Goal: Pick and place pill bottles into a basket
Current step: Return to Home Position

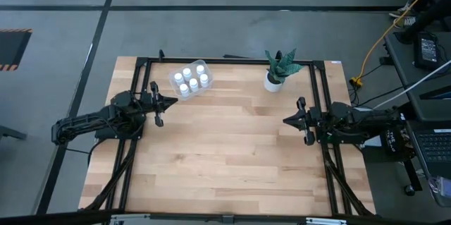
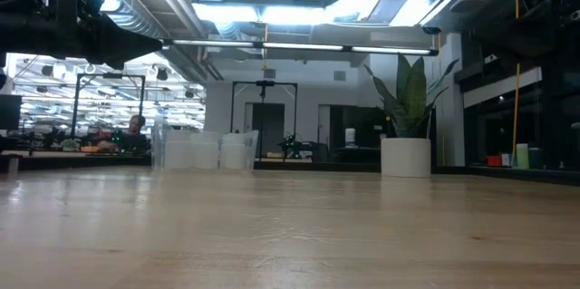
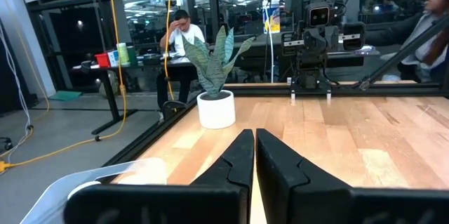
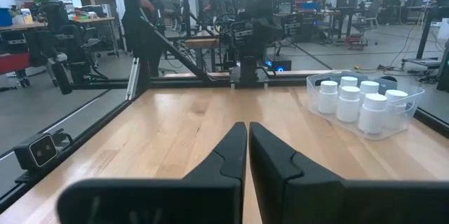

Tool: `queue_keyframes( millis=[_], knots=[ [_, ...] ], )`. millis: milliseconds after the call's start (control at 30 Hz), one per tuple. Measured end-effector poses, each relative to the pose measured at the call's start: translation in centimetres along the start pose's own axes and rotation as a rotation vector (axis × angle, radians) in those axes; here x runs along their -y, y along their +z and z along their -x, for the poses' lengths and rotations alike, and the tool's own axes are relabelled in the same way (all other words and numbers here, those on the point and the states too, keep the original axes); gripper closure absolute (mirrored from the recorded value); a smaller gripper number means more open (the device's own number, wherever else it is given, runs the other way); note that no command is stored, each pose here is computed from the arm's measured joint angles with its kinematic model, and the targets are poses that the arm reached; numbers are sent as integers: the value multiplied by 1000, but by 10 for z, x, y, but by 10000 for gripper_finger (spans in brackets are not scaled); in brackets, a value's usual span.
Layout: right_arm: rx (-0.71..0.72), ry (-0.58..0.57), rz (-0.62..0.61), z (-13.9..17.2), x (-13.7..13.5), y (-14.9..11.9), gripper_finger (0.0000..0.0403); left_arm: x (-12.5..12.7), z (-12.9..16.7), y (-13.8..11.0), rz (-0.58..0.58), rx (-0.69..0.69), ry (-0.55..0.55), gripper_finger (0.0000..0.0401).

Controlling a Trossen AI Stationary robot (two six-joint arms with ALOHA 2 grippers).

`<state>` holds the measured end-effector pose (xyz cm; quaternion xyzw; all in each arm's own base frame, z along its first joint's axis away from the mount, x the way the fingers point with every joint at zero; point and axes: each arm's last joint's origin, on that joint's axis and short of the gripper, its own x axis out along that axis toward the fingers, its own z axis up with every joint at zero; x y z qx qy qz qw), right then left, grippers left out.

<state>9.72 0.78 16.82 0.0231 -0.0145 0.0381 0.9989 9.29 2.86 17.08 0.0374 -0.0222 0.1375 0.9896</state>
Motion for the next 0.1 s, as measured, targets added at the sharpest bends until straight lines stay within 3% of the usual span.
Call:
queue_keyframes(
  millis=[100],
  knots=[
    [0,0,0,0,0,0,381,0,0,0,0,0,0,393]
  ],
)
